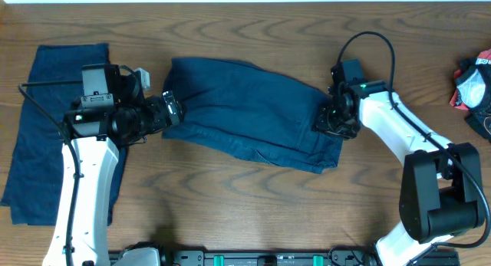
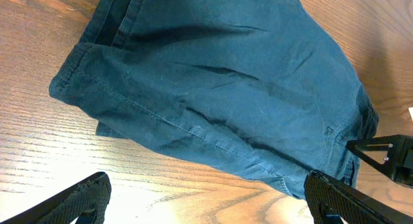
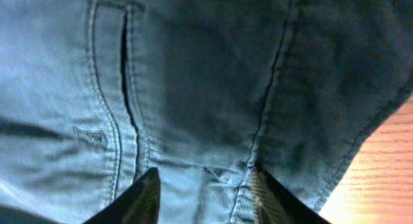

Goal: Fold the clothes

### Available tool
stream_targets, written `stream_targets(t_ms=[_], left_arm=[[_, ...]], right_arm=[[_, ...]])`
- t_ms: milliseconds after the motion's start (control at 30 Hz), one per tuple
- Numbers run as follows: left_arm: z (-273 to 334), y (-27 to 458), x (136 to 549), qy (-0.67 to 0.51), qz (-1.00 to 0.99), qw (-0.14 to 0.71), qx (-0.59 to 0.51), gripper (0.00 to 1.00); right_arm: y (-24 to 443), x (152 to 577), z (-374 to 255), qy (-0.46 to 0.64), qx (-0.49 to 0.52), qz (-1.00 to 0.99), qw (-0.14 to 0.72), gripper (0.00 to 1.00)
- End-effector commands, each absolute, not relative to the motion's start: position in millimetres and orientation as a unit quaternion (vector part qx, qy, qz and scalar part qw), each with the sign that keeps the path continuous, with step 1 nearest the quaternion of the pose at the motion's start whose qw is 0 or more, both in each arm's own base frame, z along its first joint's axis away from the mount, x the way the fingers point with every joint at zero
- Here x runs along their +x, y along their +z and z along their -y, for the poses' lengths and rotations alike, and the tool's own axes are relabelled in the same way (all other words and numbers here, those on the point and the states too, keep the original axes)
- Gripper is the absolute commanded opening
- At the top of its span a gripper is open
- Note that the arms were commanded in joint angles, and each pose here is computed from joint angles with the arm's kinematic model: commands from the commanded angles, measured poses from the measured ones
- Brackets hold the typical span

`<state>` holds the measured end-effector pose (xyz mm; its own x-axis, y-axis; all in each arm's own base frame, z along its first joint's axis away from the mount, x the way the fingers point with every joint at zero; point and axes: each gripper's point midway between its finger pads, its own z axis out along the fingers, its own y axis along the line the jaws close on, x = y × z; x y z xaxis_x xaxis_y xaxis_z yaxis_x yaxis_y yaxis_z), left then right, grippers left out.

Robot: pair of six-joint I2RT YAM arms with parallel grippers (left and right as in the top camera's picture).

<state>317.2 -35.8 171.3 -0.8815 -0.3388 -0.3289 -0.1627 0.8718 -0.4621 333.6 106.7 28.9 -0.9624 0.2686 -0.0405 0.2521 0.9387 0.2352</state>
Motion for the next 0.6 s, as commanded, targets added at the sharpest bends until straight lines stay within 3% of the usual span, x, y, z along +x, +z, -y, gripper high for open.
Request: stream_targets(t_ms=[0,67,133,267,400,567], left_arm=[[34.8,176.3,319.1,-0.211,-0.946,0.213,-0.122,0.97],[34.8,176.3,319.1,-0.211,-0.946,0.213,-0.122,0.97],[34.8,176.3,319.1,-0.211,-0.946,0.213,-0.122,0.97],[34.8,176.3,319.2,-0.211,-0.946,0.213,-0.121,0.98],[34.8,176.3,319.1,-0.211,-0.946,0.213,-0.122,0.98],[34.8,176.3,319.2,-0.211,-0.946,0.213,-0.121,0.98]], right_arm=[[33.7,333.8,-107.2,0.118,0.151,-0.981,0.043,0.63],[32.8,331.1,-104.2,0.112,0.16,-0.98,0.037,0.9],[33.1,330.2,-96.6,0.102,0.167,-0.98,0.035,0.97],[36.7,320.9,-73.5,0.085,0.173,-0.981,0.014,0.88],[30.6,299.8,-52.4,0.058,0.175,-0.983,-0.022,0.88],[27.0,309.5,-65.0,0.091,0.169,-0.981,-0.003,0.81]])
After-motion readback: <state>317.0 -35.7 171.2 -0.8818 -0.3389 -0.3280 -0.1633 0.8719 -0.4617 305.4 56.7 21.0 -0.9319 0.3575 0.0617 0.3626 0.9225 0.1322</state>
